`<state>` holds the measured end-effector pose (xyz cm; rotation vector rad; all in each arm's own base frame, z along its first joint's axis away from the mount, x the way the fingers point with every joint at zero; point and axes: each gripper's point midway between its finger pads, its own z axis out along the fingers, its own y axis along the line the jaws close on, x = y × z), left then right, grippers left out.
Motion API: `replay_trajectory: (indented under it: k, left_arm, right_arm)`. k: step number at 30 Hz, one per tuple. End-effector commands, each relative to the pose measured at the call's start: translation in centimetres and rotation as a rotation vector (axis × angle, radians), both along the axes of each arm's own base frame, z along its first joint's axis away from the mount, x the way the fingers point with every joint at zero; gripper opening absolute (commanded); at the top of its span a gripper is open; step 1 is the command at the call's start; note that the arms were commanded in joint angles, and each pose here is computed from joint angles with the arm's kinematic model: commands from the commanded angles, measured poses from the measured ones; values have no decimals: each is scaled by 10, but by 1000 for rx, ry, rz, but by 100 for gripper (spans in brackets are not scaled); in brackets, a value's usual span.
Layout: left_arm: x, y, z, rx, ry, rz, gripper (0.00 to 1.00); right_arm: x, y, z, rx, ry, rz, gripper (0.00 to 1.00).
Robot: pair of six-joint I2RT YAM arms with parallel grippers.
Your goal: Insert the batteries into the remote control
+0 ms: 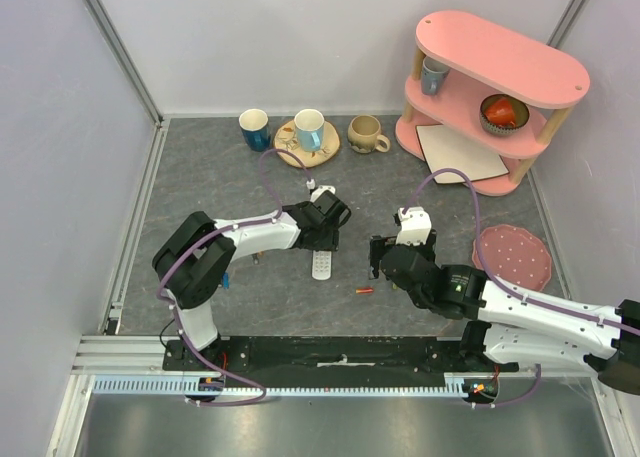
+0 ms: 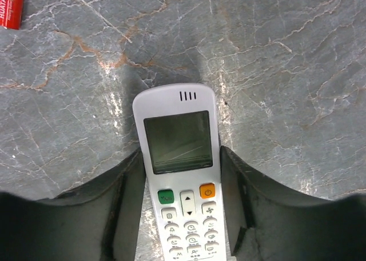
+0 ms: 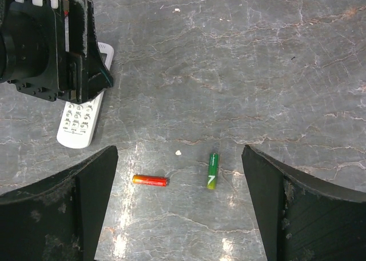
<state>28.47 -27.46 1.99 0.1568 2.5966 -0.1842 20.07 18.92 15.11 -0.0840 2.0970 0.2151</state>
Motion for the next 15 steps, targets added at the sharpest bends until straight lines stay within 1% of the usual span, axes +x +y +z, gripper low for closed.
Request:
replay_trajectory:
  k: [1, 2, 4, 7, 8, 9, 10, 11, 12, 13, 14, 15]
  left_arm:
    - [3, 2, -5, 13, 1, -10, 54]
    - [4, 1, -3, 0, -3, -11, 48]
    - [5, 0, 1, -16, -14, -16, 42]
    - [5, -4, 17, -64, -44, -17, 24]
    - [4, -4, 22, -78, -53, -20, 14]
    - [7, -8, 41, -124, -93, -22, 6]
    - [8, -9, 51, -151, -116, -21, 2]
    - [5, -8, 56, -174, -126, -24, 2]
    - [7, -12, 86, -252, -191, -27, 2]
    - [7, -15, 99, -298, -223, -36, 2]
    - [1, -13, 103, -332, -230, -42, 2]
    - [4, -18, 125, -411, -287, -42, 2]
  right_arm:
    - [3, 3, 6, 38, -19, -7, 98]
    - [3, 3, 7, 43, -19, -7, 98]
    - [2, 3, 7, 51, -17, -5, 98]
    - [2, 4, 12, 64, -20, -2, 98]
    - [2, 4, 18, 80, -31, -5, 98]
    - [3, 4, 22, 81, -38, -2, 98]
    - [3, 3, 26, 83, -46, -3, 98]
    - [5, 2, 36, 98, -67, -9, 98]
    - [6, 1, 40, 103, -77, -13, 98]
    - [7, 0, 45, 108, -90, -19, 98]
    - [9, -5, 51, 120, -112, -43, 98]
    - [10, -6, 54, 129, -121, -50, 98]
